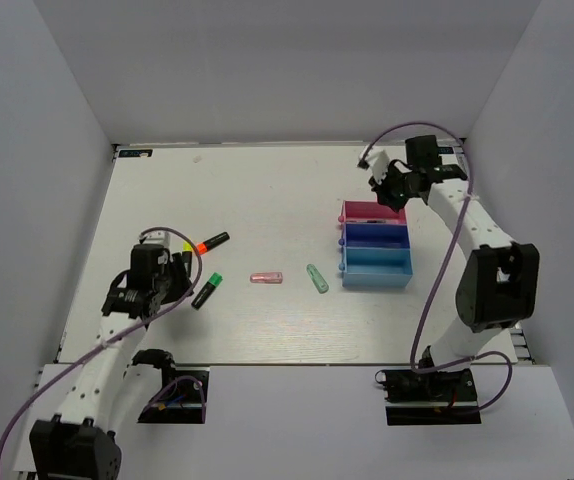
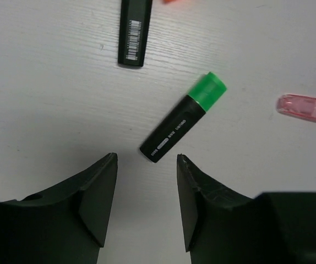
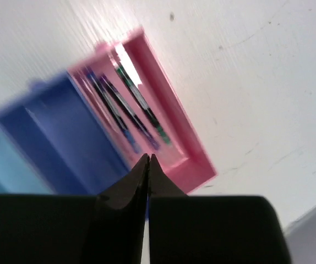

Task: Sort the stationery into containers
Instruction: Pick up the pen from the center of the board.

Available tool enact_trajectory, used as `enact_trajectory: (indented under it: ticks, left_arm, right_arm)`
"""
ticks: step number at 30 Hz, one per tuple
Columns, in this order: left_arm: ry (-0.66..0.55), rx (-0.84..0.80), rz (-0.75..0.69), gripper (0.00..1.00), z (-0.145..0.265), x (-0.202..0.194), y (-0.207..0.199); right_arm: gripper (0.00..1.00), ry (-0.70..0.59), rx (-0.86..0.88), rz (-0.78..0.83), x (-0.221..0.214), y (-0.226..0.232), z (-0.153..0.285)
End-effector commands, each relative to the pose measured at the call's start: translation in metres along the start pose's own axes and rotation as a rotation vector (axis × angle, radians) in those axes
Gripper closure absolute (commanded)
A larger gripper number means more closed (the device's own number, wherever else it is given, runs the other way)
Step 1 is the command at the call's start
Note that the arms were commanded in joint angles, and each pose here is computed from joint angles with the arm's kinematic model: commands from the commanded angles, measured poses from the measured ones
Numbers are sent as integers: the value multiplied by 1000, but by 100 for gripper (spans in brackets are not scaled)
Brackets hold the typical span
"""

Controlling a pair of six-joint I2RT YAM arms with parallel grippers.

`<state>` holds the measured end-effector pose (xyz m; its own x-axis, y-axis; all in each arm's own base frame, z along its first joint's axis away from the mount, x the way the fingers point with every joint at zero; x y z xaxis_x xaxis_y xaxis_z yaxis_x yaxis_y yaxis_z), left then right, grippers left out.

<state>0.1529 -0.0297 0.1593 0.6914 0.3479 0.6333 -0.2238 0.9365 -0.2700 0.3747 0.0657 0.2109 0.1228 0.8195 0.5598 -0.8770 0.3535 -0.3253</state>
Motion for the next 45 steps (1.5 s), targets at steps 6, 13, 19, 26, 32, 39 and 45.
enact_trajectory:
  ticks: [6,13,19,26,32,39,45]
  left_arm:
    - [112,126,-100,41,-39,47,-10]
    - [165,206,-198,41,-77,85,-22]
    - [235,238,-205,41,-106,85,-23]
    - [314,280,-215,41,-127,72,-17]
    - [344,288,-216,53,-137,60,-12]
    - [401,273,-198,68,-146,45,-8]
    - [366,187,-184,100,-132,56,-21]
  right_arm:
    - [26,-429,258,-483,57,87,100]
    - [25,-495,271,-472,46,128,114]
    - [24,-523,259,-492,38,140,121]
    - [22,-524,252,-519,31,143,120]
    - [22,-535,263,-543,27,142,120]
    - [22,-542,266,-571,23,142,121]
    - [21,-550,278,-585,19,141,120]
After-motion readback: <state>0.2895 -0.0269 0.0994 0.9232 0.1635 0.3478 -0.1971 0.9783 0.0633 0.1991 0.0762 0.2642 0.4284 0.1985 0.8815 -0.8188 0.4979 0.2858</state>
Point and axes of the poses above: each gripper's point midway between its finger pads, its own z axis back along the fingers, its own y axis along the line the jaws close on, x = y × z, the point moved 9 cm from there along z, back along the fingers, and after that the axes turned 6 degrees about z, right-handed, at the moved point
